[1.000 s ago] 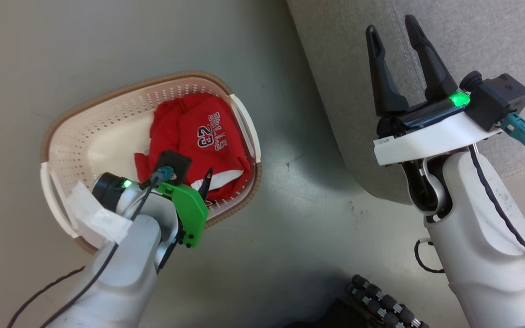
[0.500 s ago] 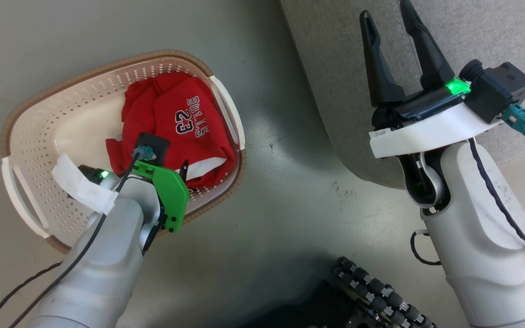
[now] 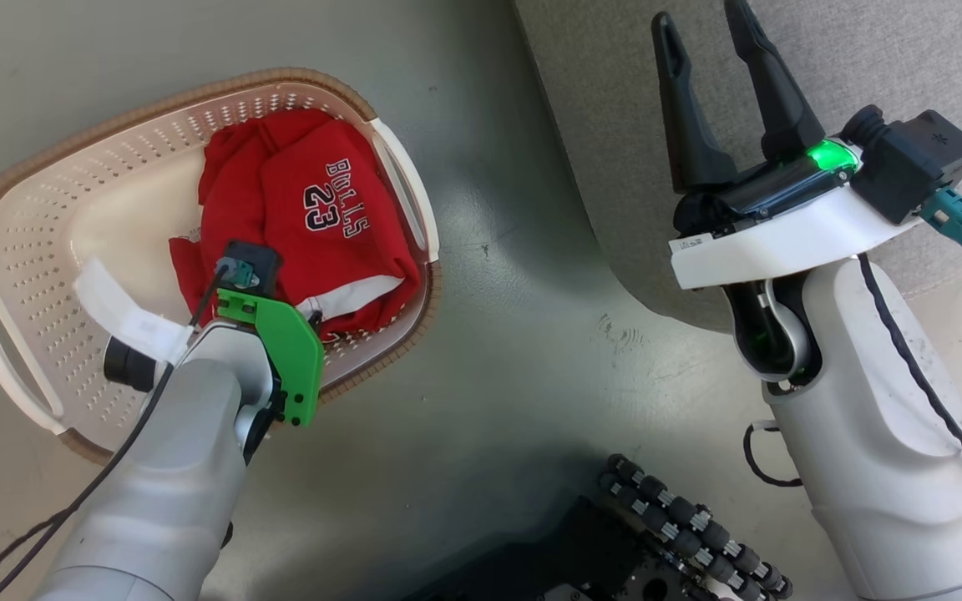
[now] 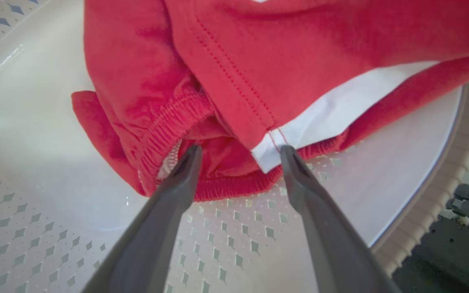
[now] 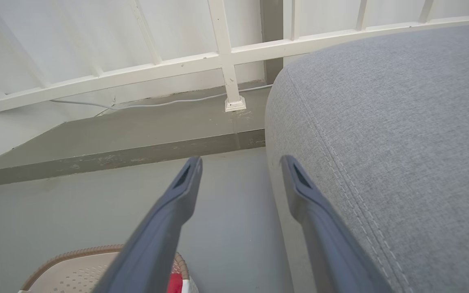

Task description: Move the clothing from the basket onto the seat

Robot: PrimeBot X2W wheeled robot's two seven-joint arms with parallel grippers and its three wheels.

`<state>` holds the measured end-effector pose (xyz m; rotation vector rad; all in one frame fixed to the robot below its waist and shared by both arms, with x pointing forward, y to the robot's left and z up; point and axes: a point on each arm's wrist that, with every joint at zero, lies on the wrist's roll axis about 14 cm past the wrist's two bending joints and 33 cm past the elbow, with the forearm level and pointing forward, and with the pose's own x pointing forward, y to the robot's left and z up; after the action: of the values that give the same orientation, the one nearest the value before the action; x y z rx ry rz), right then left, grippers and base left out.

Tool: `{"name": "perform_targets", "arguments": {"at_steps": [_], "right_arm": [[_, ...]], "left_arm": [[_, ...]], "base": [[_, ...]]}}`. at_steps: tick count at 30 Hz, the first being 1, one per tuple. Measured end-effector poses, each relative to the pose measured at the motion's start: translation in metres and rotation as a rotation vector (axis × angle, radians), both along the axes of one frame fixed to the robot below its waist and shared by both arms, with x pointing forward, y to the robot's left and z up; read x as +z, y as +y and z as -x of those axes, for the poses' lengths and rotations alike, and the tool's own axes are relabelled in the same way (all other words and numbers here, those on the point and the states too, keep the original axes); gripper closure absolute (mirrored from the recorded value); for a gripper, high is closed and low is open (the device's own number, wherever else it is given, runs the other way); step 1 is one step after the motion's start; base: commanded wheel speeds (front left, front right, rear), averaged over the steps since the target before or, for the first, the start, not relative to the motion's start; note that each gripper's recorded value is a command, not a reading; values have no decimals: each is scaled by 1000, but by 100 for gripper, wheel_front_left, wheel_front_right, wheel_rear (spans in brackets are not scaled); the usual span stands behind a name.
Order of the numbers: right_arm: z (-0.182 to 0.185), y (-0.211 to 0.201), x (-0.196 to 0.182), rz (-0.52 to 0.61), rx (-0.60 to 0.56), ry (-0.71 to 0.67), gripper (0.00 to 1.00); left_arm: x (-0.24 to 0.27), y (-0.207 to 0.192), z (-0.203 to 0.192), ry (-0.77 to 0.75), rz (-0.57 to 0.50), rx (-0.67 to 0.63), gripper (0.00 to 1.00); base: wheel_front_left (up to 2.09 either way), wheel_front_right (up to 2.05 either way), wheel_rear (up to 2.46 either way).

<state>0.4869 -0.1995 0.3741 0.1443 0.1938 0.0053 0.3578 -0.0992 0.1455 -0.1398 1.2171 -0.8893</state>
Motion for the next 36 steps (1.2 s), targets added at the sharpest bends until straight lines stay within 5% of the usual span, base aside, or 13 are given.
{"name": "perform_targets", "arguments": {"at_steps": [6,8,9,11,12,14,15,36], "right_arm": [[0,2,-1,-14,2,2,0],[0,3,-2,-15,4,4,0],[0,3,-3,-14,5,5,0],[0,3,-3,-14,3,8,0],[0,3,-4,-15,2,9,0],[0,2,-4,-19,-1,10,0],[0,2,-4,-18,-1,10,0],[-2,-2,11,10,-8,-18,0]], "left_arm": [[-4,0,7,40,-6,-11,0],[-4,-2,5,42,0,-6,42],[-3,-3,3,42,4,-1,38],[-2,-6,0,58,16,27,0],[-2,-7,0,62,20,31,7],[-2,-9,-1,69,26,38,95],[-2,-9,0,73,28,33,100],[50,-35,-16,25,170,72,100]], "base": [[0,0,0],[0,0,0],[0,0,0],[0,0,0],[0,0,0],[0,0,0],[0,0,0],[0,0,0]]}}
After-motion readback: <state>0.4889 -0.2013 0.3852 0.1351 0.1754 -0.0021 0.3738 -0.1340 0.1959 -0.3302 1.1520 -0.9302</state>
